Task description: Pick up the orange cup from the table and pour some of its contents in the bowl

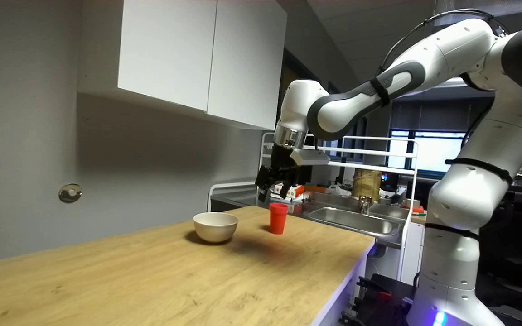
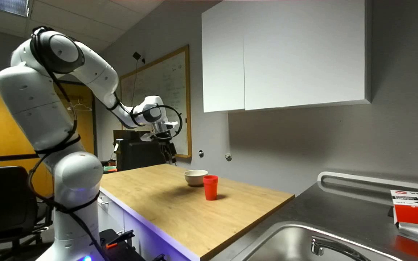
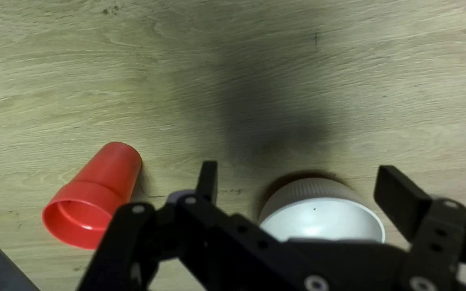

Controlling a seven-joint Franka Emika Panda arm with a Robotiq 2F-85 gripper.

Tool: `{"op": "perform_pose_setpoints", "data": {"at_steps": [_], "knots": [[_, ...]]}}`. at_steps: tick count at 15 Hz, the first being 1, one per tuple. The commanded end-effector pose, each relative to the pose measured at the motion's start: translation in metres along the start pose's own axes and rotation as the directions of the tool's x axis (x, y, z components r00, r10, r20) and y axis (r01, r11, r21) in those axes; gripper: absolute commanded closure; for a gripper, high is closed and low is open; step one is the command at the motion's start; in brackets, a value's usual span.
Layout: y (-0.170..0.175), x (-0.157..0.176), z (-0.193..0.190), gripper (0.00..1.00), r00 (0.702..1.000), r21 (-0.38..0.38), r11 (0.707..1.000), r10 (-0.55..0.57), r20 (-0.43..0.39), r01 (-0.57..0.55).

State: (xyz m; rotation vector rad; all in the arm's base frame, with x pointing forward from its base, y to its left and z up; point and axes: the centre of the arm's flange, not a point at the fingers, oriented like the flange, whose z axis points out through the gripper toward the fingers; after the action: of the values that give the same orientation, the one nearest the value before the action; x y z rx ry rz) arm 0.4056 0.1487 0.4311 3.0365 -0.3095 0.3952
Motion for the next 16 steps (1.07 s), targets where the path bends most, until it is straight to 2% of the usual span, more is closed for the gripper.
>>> {"op": "perform_pose_setpoints", "data": {"at_steps": [1,7,12,16], "knots": [[0.002,0.004,0.001,0.00,1.000,0.000,1.000,0.006,0.001,-0.006],[0.039,0.041,0.014,0.00,0.996,0.016,0.996,0.083,-0.025,-0.082],[0.102,0.082,0.028,0.00,0.976,0.062,0.975,0.214,-0.043,-0.212],[0.157,0.105,0.043,0.00,0.949,0.084,0.946,0.315,-0.020,-0.313]]}}
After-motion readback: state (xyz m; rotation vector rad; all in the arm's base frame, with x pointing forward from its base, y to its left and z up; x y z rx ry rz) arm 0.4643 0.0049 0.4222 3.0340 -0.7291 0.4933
